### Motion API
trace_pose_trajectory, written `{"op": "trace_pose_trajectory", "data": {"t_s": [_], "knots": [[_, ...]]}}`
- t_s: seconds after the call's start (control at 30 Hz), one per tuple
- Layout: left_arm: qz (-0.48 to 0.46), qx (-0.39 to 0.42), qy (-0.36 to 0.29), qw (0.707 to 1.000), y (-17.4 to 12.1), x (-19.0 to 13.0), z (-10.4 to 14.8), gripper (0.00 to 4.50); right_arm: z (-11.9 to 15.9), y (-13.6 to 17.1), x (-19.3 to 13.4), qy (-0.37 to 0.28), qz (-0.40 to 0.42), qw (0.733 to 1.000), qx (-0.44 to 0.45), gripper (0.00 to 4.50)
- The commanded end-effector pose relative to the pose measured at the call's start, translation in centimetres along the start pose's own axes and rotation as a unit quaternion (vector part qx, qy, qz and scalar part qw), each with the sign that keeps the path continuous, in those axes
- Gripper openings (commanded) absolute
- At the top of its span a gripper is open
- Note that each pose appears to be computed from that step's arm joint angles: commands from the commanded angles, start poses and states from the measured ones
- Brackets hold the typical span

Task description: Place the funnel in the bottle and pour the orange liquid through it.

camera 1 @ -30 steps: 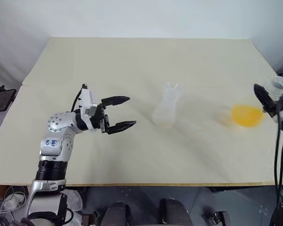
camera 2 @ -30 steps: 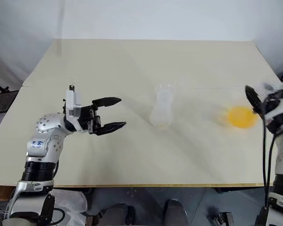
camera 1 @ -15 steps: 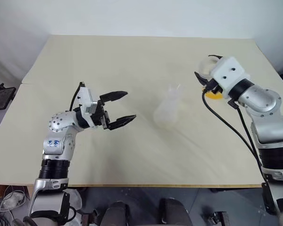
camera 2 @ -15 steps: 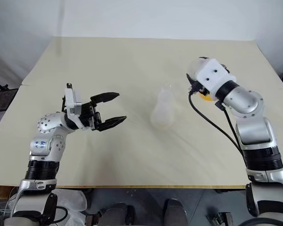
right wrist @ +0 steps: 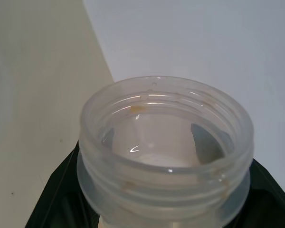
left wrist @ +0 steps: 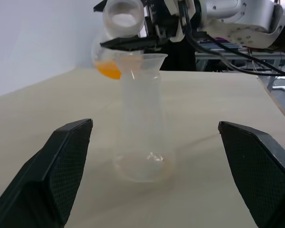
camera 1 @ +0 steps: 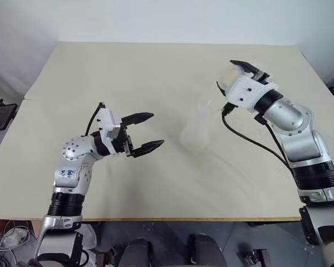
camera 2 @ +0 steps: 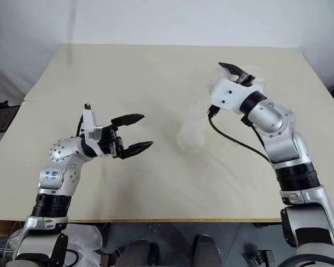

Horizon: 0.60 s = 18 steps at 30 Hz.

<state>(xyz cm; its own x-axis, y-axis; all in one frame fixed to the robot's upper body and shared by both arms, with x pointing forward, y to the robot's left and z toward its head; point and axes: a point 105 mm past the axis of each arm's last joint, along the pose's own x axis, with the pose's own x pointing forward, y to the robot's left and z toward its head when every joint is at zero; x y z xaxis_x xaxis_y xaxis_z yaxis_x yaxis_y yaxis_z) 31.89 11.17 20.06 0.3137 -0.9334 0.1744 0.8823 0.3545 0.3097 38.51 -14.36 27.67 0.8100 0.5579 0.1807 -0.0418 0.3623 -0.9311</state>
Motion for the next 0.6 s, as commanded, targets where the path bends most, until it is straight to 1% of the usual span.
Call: {"op": "trace_pose_trajectory", "data": {"t_s": [0.03, 0.23, 0.3, 0.6], "knots": [[-0.005, 0.011, -0.009, 1.0, -0.4, 0.45, 0.7, 4.5, 1.41, -1.67, -0.05, -0.03, -0.017, 0.998, -0.047, 2.46], [-0.007, 0.009, -0.009, 1.0, -0.56, 0.66, 0.7, 4.5, 1.73, -1.59, 0.02, -0.038, -0.013, 0.996, -0.081, 2.46], [-0.007, 0.007, -0.01, 1.0, -0.62, 0.69, 0.68, 4.5, 1.81, -1.66, 0.02, -0.038, -0.014, 0.993, -0.108, 2.46], [-0.009, 0.003, -0.01, 1.0, -0.77, 0.6, 0.54, 4.5, 2.2, -1.85, -0.05, -0.05, -0.012, 0.988, -0.143, 2.46]]}}
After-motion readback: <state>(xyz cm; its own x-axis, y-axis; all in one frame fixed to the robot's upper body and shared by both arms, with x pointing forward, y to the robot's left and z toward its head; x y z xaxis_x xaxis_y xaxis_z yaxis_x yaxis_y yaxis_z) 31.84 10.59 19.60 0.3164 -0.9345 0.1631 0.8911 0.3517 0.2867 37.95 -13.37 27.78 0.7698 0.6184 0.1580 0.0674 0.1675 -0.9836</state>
